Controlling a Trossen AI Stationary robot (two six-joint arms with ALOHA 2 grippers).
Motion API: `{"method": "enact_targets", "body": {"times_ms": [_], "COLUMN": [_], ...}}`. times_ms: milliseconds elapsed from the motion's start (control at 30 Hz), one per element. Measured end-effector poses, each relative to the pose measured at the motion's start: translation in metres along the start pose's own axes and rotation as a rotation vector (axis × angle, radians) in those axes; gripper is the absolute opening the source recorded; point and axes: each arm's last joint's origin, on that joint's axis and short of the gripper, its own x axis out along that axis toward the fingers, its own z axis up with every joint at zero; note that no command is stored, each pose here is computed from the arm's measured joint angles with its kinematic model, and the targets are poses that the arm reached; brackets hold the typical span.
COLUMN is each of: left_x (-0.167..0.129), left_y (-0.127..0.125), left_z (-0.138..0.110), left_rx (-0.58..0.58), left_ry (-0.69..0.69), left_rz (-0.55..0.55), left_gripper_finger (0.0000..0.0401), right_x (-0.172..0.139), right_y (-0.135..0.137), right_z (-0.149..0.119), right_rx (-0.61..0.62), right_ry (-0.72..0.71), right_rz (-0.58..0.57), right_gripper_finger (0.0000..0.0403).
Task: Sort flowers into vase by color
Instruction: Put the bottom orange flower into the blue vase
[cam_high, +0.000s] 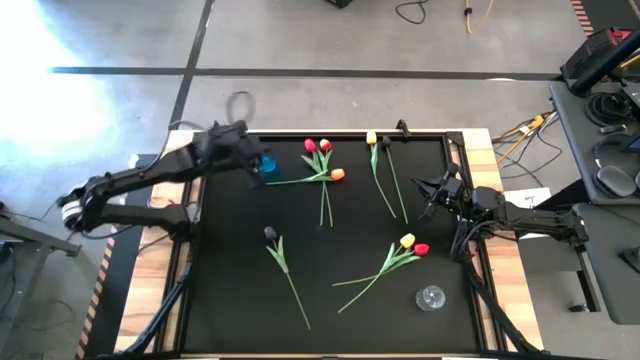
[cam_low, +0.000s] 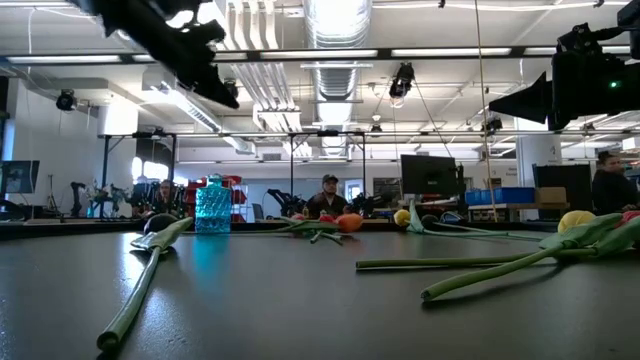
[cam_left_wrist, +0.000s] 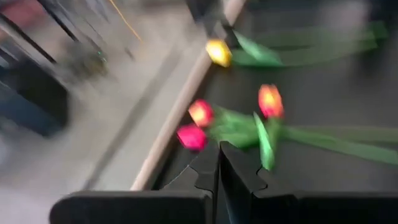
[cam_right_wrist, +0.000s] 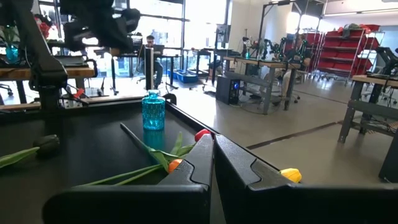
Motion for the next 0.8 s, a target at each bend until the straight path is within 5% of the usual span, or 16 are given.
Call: {"method": "enact_targets", "body": {"times_ms": [233,433,800], "left_x": [0.069,0.128,0.196], "left_y": [-0.009,-0.017,-0.032], "left_z": [0.030,0.035,0.008], "left_rx": [0.179,0.205,0.250], "left_ry": [0.343,0.427,0.578], "left_rz": [-0.169,-0.264,-0.347], "left_gripper_finger": [0.0000,0.0007,0.0109], "right_x": [0.000,0.000,0.000], "right_y": [0.000,0.000,0.000], "right_z": [0.000,0.000,0.000], "right_rx": [0.000,0.000,0.000], "right_ry": [0.000,0.000,0.000], "right_rz": [0.000,0.000,0.000], "right_gripper_finger": [0.0009,0.0009,0.0009]}}
